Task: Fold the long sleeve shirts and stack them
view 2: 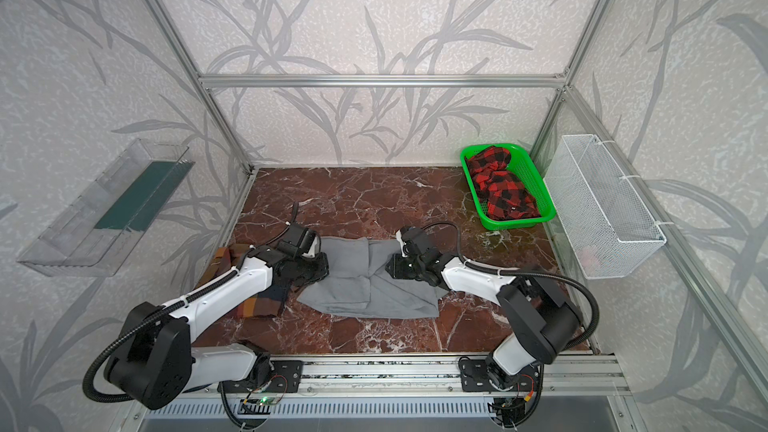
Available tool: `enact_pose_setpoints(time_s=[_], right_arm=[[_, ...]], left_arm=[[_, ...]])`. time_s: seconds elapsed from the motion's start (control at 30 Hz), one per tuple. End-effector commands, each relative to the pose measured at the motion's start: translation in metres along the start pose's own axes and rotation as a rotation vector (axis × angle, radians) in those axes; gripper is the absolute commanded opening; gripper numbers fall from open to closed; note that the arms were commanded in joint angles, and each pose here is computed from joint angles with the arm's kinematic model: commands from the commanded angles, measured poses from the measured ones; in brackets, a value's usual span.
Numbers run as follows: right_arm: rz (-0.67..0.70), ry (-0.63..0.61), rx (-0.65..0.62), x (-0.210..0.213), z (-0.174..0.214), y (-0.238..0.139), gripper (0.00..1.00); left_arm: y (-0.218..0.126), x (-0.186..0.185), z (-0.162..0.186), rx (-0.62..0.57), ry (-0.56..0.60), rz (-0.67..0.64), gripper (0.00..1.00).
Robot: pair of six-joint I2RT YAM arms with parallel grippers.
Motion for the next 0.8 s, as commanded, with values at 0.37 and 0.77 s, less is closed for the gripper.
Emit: enact_pose_setpoints(time_s=[0.37,0.77], right_arm=[[0.070,0.002,-0.178,-0.045,-0.012,-0.107,0.27],[0.025,0.036,-0.172,-0.060,0.013,-0.107,0.26]], left_arm=[[-0.087,0.037,-0.042,0.001,0.269,-0.515,0.00],[-0.108,-0.003,-0.066,-0.026,0.605,-0.932,0.00]])
Point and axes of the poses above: each gripper's point midway between its finger pads, its own y axis out along the fingers, its own x axis along the line the jaws close on, z = x × y, the point moved 1 cm from there along -y, back along the fingers, and after that the axes turned 4 degrees about y, right-handed, at the moved point
